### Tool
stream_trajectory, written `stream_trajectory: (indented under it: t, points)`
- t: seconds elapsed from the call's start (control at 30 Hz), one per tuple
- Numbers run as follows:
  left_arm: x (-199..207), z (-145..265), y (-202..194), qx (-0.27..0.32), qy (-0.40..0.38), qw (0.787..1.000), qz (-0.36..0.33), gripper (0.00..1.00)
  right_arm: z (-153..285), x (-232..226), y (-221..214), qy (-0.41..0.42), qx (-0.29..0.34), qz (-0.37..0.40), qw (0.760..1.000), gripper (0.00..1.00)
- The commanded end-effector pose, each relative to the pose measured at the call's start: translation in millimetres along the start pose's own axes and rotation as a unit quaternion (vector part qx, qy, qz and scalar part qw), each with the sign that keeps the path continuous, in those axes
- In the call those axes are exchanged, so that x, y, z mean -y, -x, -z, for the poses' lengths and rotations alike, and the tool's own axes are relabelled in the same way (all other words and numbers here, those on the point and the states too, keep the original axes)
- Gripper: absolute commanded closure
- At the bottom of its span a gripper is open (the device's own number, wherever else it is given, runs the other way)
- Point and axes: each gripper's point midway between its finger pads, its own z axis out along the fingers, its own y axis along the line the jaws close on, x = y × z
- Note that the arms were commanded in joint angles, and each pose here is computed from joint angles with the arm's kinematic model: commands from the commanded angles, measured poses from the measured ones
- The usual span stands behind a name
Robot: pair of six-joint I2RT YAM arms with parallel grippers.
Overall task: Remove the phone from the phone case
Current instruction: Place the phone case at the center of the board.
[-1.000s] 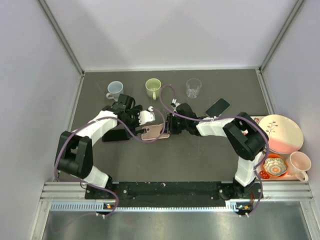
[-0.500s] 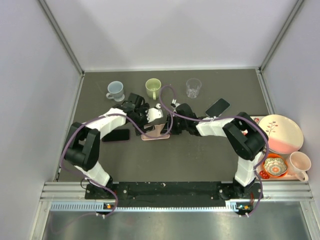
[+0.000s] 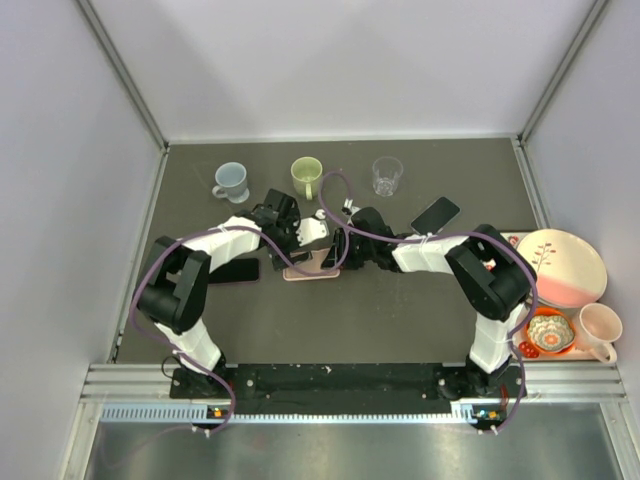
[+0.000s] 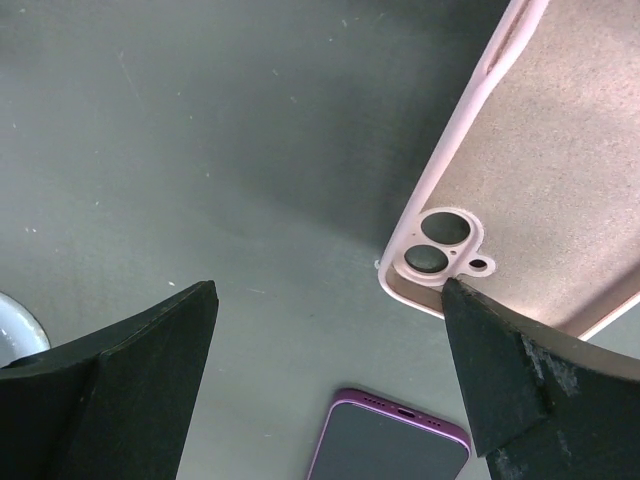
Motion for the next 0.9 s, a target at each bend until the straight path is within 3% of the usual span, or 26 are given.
stream_trajectory:
  t: [0.0, 0.33, 0.87]
  points:
    - [-16, -5, -5, -0.019, 0.038, 0.999, -0.006, 0.01, -3, -9, -1, 0.001, -0.007, 0.023, 1.000, 0.71]
    - [-9, -5, -16, -0.035, 0.033, 0.999, -0.011, 0.01, -3, -9, 0, 0.000, -0.007, 0.027, 1.000, 0.68]
    - [-7, -2, -29, -0.060, 0.040, 0.997, -0.020, 0.01, 5, -11, 13, -0.003, 0.003, 0.024, 1.000, 0.42]
